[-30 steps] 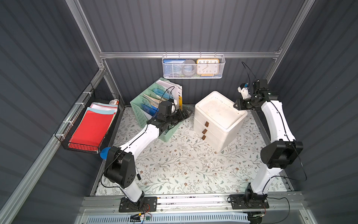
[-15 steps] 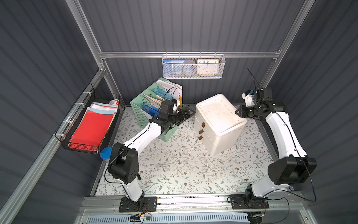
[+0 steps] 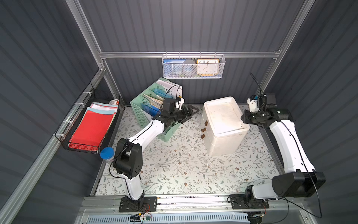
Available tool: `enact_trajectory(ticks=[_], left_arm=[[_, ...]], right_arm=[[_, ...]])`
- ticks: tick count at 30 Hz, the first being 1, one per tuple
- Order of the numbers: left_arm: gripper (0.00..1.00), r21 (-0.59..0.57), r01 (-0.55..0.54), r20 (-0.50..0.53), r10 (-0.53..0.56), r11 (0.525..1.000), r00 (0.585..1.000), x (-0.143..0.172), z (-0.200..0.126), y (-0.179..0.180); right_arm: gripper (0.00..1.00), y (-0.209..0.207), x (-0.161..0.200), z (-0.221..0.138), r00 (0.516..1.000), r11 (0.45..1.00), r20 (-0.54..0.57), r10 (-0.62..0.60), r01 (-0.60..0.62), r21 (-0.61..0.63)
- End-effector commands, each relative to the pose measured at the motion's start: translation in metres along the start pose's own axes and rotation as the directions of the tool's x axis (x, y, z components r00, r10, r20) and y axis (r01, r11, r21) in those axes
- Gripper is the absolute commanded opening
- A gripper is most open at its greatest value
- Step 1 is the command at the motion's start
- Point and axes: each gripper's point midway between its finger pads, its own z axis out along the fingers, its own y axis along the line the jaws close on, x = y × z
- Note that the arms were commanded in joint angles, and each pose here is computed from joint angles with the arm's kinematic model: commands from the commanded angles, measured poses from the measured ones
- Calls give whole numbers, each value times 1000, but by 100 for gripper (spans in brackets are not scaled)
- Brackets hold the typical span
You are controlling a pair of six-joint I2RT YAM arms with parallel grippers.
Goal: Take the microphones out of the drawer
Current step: Adjust the storage box at the center of the board.
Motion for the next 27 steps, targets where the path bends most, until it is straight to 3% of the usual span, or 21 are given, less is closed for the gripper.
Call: enact_trajectory(ticks=[1, 5, 12, 19, 27], left_arm=[[97, 62, 10, -48, -7, 998, 999, 3, 7, -8], [93, 99, 42, -82, -34, 994, 996, 8, 12, -7], [66, 233, 190, -171, -152, 954, 973, 21, 28, -2], [58, 251, 276, -212, -226, 928, 951, 29, 49, 6], [56, 272, 342, -264, -272, 900, 926, 39, 83, -1]], right_arm=[[0, -43, 7, -21, 999, 978, 6, 40, -40, 203], [0, -60, 0, -33, 997, 967, 46, 69, -78, 242], [1, -61, 0, -25, 993, 973, 52, 108, -116, 202], [1, -58, -1, -17, 992, 977, 46, 118, -125, 174], [2, -52, -1, -10, 991, 982, 40, 128, -132, 133]])
